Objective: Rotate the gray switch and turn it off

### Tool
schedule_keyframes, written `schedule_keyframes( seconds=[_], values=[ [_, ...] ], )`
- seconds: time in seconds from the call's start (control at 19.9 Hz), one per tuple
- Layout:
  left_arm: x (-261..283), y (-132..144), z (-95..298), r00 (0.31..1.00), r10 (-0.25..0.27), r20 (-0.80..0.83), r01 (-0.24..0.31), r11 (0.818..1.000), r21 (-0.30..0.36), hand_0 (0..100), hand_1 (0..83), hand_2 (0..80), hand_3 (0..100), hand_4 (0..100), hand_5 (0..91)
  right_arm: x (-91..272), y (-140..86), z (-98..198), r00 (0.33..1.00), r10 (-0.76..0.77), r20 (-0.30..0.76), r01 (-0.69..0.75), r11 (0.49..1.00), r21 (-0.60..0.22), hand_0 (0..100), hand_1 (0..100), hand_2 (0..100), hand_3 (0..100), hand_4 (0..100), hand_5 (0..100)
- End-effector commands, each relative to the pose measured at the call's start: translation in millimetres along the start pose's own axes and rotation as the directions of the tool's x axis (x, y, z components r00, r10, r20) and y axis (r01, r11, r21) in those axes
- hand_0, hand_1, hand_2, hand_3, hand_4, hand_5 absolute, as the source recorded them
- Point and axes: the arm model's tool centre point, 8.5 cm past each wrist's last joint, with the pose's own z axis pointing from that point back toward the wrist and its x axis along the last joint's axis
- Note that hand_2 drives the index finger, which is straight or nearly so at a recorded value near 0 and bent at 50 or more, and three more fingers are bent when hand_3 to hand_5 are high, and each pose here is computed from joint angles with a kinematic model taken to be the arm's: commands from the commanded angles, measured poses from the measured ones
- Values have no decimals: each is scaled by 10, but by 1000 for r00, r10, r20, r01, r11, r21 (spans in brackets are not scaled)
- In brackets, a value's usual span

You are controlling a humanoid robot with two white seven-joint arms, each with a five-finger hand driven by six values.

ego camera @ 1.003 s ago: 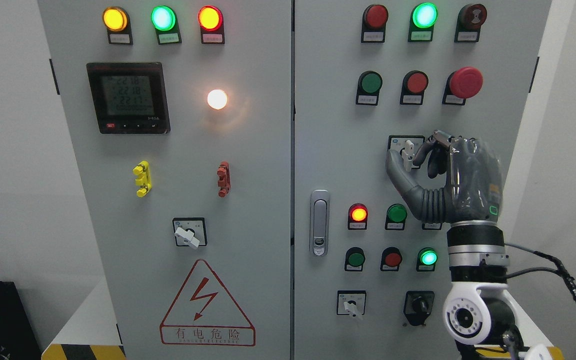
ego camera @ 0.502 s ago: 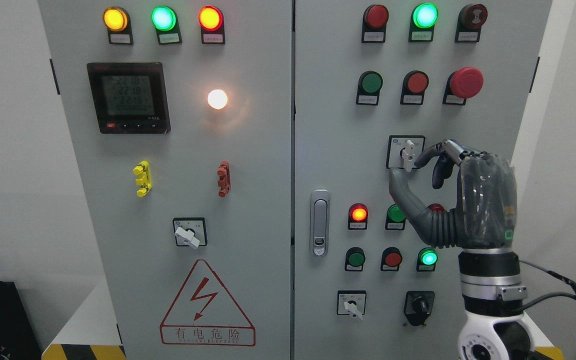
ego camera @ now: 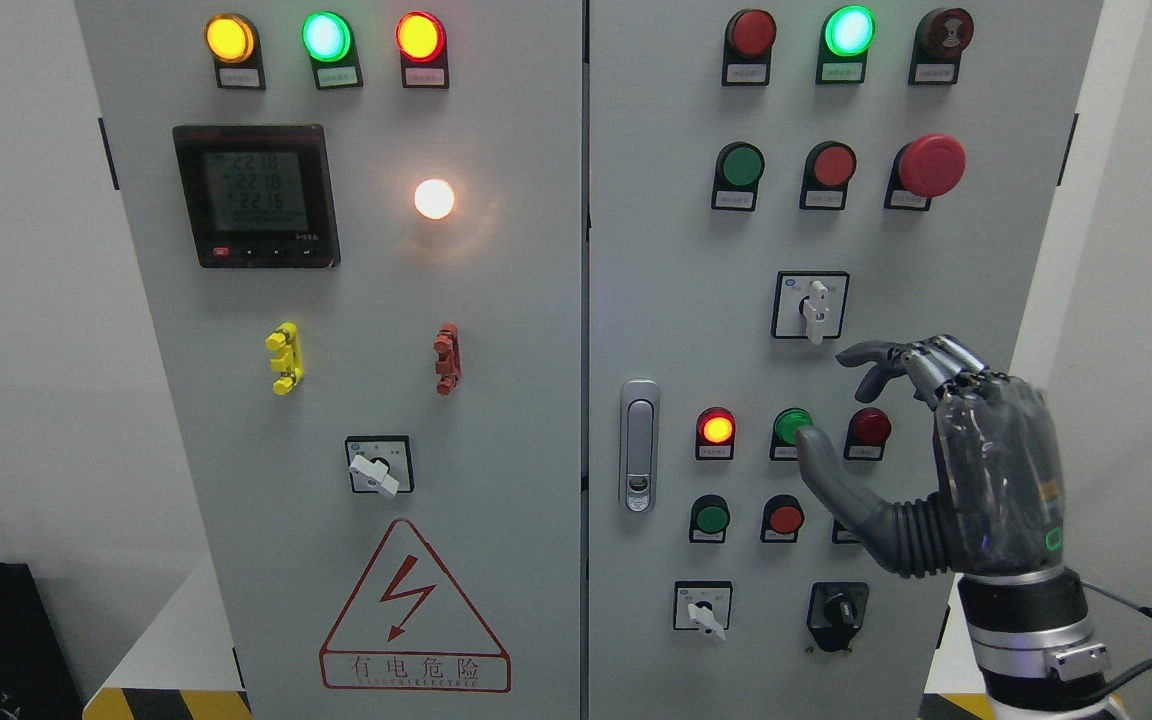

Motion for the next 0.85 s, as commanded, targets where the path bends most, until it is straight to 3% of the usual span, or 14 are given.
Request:
schedule_keyframes(
  seconds=[0.0,0.8],
  values=[
    [142,8,-15,999,28,33,-29,1000,3,120,389,0,0,0,0,-232,-313,113,994,112,-4,-112,994,14,279,243,127,59,0,0],
    [142,-2,-15,999,29,32,-29,1000,1,120,389,0,0,0,0,-206,-328,135,994,112,-3,-112,994,15,249,205,177,108,0,0]
  ],
)
